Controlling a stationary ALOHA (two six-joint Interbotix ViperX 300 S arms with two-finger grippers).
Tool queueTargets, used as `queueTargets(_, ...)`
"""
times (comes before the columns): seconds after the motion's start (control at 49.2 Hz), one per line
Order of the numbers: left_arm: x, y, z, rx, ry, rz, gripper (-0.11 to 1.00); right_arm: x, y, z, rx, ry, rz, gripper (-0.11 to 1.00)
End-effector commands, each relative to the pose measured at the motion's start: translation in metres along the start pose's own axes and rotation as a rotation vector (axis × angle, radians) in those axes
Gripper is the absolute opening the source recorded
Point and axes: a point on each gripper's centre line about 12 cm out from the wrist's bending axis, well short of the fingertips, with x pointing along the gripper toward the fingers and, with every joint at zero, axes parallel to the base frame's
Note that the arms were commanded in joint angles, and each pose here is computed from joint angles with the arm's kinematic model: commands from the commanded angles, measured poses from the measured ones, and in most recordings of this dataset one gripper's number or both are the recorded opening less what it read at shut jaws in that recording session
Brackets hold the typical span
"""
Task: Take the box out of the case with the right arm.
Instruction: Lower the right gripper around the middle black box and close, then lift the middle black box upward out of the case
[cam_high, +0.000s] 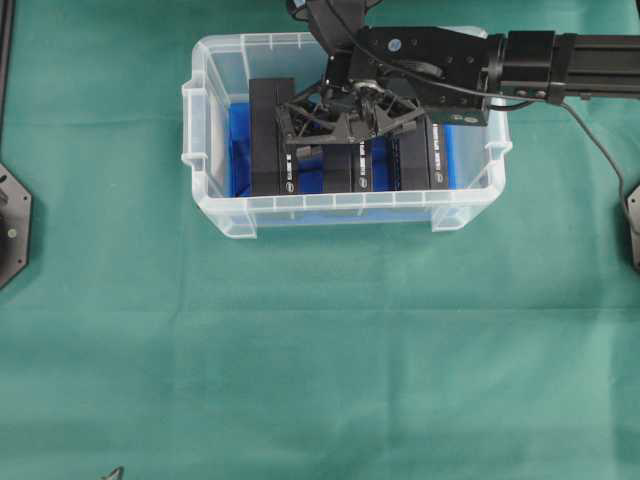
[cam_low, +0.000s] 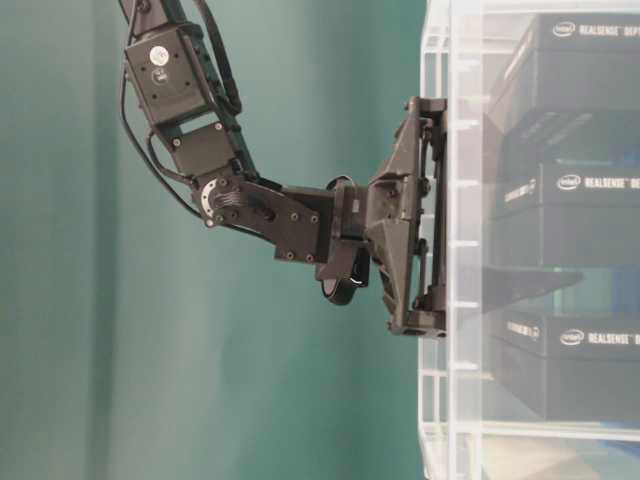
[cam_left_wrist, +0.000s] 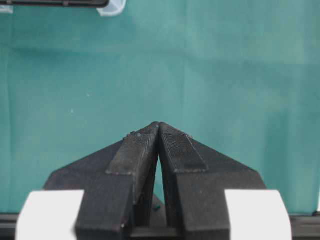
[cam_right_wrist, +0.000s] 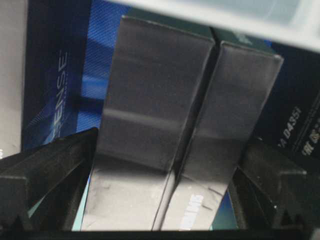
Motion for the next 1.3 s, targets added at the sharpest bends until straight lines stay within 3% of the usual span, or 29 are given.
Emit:
queueTargets(0.0, -0.005, -0.001, 0.004, 0.004, -0.018, -0.003, 0.00, -0.012, 0.004, -0.003, 0.013, 0.008, 0.036, 0.96)
queueTargets(0.264, -0.005, -0.001, 0.004, 0.005, -0.020, -0.002, 0.00, -0.012, 0.006, -0.009, 0.086, 0.024, 0.039, 0.92)
queueTargets(0.325, -0.005, -0.001, 0.004, 0.005, -0.020, -0.002, 0.00, -0.012, 0.006, -0.009, 0.085, 0.023, 0.037, 0.86)
queueTargets(0.427, -0.005, -0.001, 0.004, 0.005, -0.019, -0.002, 0.00, -0.014, 0.008, -0.008, 0.086, 0.018, 0.044, 0.66)
queueTargets(0.813, -0.005, -0.001, 0.003, 0.006, -0.019, -0.002, 0.00, -0.023, 0.009, -0.007, 0.083, 0.014, 0.030, 0.67)
queueTargets(1.056, -0.005, -0.001, 0.004, 0.004, -0.017, -0.003, 0.00, -0.070, 0.013, 0.001, 0.075, -0.029, 0.041, 0.66)
queueTargets(1.28, -0.005, -0.001, 0.004, 0.005, -0.020, -0.002, 0.00, -0.128, 0.015, 0.009, 0.075, -0.080, 0.004, 0.67)
